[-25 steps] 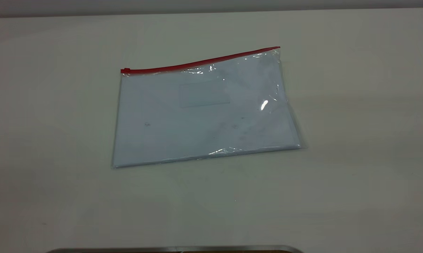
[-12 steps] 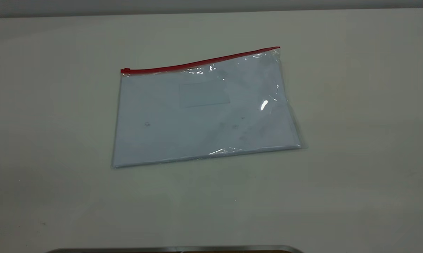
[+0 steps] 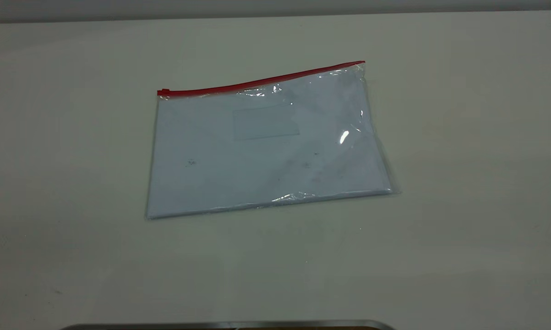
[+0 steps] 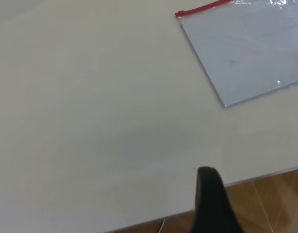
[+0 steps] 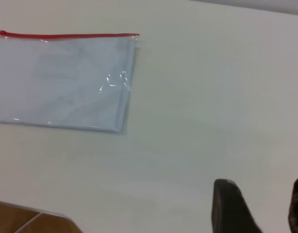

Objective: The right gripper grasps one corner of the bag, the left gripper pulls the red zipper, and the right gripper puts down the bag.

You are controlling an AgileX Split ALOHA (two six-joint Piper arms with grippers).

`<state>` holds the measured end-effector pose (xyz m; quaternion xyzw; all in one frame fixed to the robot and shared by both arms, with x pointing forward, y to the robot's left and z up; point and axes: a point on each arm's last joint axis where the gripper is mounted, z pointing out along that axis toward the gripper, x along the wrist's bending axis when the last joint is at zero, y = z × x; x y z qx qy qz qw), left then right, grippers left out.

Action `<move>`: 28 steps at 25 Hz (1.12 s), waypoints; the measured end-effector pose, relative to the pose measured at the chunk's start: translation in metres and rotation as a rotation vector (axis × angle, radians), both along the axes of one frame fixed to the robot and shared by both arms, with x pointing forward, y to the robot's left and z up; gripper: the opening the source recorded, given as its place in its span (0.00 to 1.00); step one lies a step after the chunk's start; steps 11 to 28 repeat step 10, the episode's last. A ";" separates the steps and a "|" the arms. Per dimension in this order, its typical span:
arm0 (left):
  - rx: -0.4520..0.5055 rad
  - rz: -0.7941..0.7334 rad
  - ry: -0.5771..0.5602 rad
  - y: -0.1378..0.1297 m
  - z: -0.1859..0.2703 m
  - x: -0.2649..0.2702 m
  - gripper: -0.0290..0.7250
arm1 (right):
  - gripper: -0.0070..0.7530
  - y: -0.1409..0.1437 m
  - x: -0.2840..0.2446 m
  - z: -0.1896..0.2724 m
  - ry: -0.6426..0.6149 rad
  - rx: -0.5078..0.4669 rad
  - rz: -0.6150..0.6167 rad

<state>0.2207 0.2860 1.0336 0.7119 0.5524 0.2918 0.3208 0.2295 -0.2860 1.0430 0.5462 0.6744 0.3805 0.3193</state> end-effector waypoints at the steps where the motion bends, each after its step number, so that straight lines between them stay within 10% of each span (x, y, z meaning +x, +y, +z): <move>1: 0.000 0.000 0.000 0.000 0.000 0.000 0.73 | 0.45 -0.001 0.000 0.000 0.000 -0.007 -0.004; 28: 0.000 0.000 0.000 0.000 0.000 0.000 0.73 | 0.45 -0.006 0.001 -0.001 -0.003 -0.068 -0.038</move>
